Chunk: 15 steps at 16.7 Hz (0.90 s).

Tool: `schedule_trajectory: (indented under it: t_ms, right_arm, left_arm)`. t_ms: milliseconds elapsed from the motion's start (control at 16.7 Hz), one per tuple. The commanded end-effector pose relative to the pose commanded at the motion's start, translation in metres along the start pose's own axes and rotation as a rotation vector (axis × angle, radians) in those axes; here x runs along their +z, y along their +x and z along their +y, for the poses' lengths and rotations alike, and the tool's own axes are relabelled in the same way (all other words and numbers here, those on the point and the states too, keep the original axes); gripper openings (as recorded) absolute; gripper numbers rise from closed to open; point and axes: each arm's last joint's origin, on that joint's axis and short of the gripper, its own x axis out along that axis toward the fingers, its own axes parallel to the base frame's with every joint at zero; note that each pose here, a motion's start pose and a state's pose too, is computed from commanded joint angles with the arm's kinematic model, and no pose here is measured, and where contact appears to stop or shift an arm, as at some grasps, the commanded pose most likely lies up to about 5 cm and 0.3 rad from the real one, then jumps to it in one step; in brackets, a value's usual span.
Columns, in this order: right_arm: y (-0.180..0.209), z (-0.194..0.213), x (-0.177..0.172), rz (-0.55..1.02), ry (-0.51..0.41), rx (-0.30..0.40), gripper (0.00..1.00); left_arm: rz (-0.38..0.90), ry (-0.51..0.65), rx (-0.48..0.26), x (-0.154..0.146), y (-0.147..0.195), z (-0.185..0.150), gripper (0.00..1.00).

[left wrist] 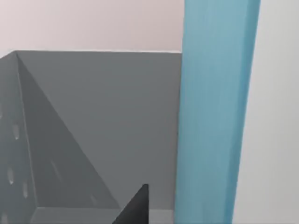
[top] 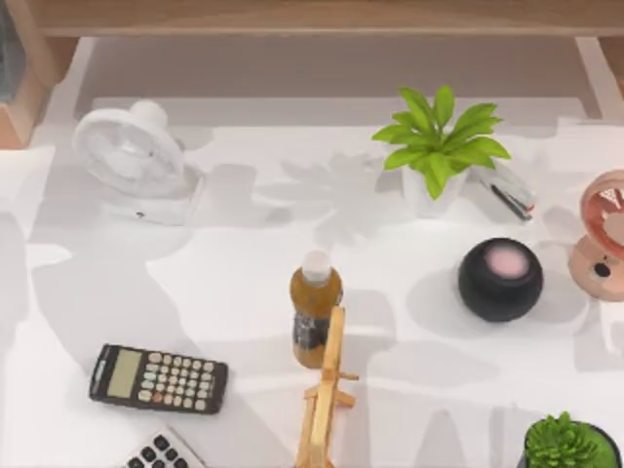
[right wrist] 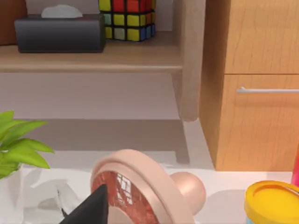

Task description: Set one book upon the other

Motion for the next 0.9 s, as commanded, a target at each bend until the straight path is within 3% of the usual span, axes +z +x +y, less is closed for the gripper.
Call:
schedule_trajectory:
  t_ms: [420,900]
  right_arm:
    - [0.0000,0.0000,0.0000,0.000,0.000,0.000,1.00]
    - [0.0000,0.0000,0.0000,0.000,0.000,0.000,1.00]
  left_arm:
    - [0.000,0.000,0.000,0.0000,0.0000,0.0000,0.02]
    - [0.000,0.000,0.000,0.0000,0.0000,0.0000,0.00]
